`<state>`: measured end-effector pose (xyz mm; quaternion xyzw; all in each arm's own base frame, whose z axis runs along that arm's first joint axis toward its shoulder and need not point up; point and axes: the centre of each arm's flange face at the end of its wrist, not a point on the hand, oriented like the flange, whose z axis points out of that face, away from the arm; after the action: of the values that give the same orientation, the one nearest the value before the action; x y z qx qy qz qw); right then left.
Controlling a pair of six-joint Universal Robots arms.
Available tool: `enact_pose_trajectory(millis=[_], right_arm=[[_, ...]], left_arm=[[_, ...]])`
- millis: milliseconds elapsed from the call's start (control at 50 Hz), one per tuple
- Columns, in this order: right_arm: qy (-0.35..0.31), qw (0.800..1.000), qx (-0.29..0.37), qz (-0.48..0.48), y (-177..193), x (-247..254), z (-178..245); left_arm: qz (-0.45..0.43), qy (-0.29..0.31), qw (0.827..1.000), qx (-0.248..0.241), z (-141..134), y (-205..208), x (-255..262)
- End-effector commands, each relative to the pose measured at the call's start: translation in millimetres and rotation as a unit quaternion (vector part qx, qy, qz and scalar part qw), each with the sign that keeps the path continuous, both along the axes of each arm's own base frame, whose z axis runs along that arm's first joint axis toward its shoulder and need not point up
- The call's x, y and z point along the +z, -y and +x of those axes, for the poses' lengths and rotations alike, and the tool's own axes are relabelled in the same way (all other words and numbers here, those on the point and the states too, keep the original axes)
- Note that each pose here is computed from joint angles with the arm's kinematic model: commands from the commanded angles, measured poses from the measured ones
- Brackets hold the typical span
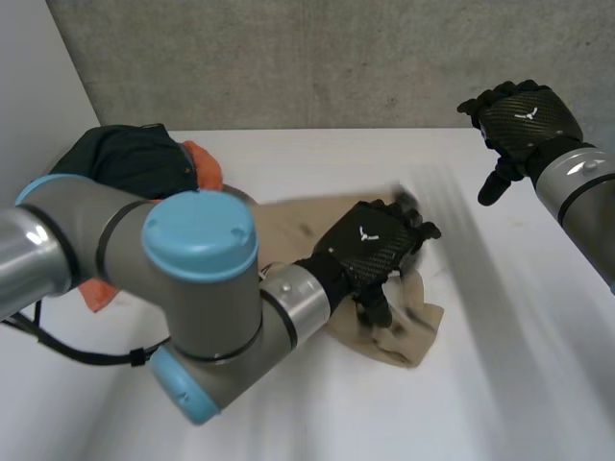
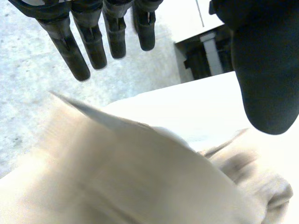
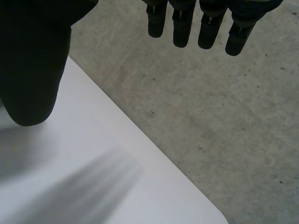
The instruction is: Fold the laundry.
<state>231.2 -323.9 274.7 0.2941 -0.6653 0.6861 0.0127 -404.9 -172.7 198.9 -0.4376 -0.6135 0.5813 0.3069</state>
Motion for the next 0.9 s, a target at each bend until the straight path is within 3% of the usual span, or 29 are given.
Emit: enact_pose_trajectory(millis=[20, 160, 240, 340, 460, 580, 760, 900], right_arm=[[-0.004, 1.000, 0.008, 0.010, -4.7, -1.6, 4.6], [-0.013, 0.999, 0.034, 0.034, -23.2, -4.4, 19.4], [-0.024, 0.995, 0.054, 0.083, -45.4, -10.5, 31.6], [-0.009, 0.974, 0.076, 0.214, -81.9, -37.5, 51.7], [0.059, 0.953, 0.083, 0.287, -100.2, -63.6, 75.7], [0.086, 0.952, 0.091, 0.279, -113.0, -91.4, 104.4], [0.053, 0.965, 0.069, 0.246, -123.0, -123.8, 125.2], [0.058, 0.969, 0.078, 0.228, -121.5, -111.8, 126.8]], left_arm=[[-0.066, -0.075, 0.992, 0.071, 32.4, 17.2, 55.3], [-0.070, -0.094, 0.978, 0.173, 78.8, 42.9, 79.5], [-0.046, -0.064, 0.972, 0.221, 106.1, 62.6, 68.8], [0.019, 0.016, 0.964, 0.265, 137.1, 97.9, 29.0], [0.052, 0.093, 0.956, 0.275, 160.3, 138.2, -13.1], [0.062, 0.140, 0.950, 0.273, 169.7, 167.4, -51.1], [0.065, 0.150, 0.949, 0.269, 163.7, 183.0, -83.9], [0.036, 0.134, 0.954, 0.266, 155.0, 177.8, -60.4]])
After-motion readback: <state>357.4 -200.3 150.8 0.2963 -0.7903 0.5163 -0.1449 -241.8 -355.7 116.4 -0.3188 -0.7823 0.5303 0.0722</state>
